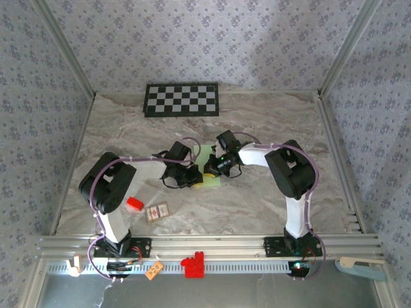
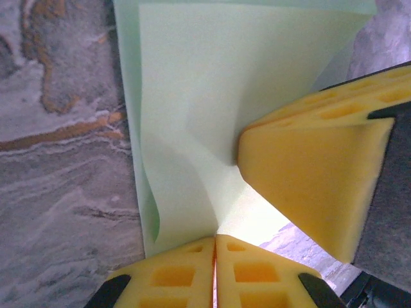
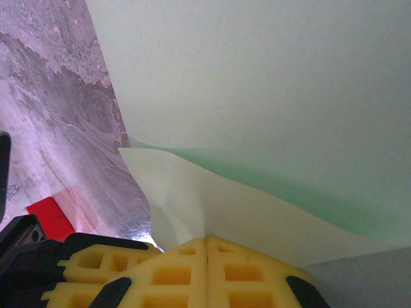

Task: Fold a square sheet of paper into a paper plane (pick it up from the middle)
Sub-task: Fold the triangle a second time at the center of the table.

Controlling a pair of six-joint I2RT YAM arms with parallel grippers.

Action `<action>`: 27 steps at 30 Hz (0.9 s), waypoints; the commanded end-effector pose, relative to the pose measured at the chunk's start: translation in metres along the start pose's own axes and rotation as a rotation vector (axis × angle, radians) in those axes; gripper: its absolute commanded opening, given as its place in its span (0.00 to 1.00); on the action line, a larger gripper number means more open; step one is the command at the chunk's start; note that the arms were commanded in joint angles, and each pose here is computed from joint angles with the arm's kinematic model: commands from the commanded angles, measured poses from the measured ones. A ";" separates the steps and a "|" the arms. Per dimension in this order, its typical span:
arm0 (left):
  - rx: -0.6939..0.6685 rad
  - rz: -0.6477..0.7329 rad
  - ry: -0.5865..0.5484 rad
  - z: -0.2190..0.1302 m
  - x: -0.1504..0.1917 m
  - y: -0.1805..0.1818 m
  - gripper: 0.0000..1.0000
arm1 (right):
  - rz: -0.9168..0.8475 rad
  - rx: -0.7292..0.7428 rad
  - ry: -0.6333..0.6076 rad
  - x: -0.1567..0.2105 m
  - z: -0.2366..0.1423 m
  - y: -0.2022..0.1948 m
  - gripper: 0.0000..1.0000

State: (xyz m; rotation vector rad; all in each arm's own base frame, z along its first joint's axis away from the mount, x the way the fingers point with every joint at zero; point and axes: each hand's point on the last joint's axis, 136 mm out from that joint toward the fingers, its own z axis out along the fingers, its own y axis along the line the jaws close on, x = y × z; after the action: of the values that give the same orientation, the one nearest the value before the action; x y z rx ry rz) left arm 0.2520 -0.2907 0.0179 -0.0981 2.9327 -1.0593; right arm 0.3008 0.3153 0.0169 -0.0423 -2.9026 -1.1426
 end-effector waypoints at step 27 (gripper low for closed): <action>0.064 0.020 -0.071 -0.018 -0.017 -0.016 0.09 | 0.120 0.250 0.050 0.017 0.018 -0.078 0.00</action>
State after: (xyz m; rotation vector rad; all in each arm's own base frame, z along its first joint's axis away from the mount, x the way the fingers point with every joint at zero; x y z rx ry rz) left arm 0.2644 -0.2893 0.0534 -0.0626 2.7973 -1.1530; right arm 0.3010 0.3152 0.0169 -0.0385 -2.8748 -1.1460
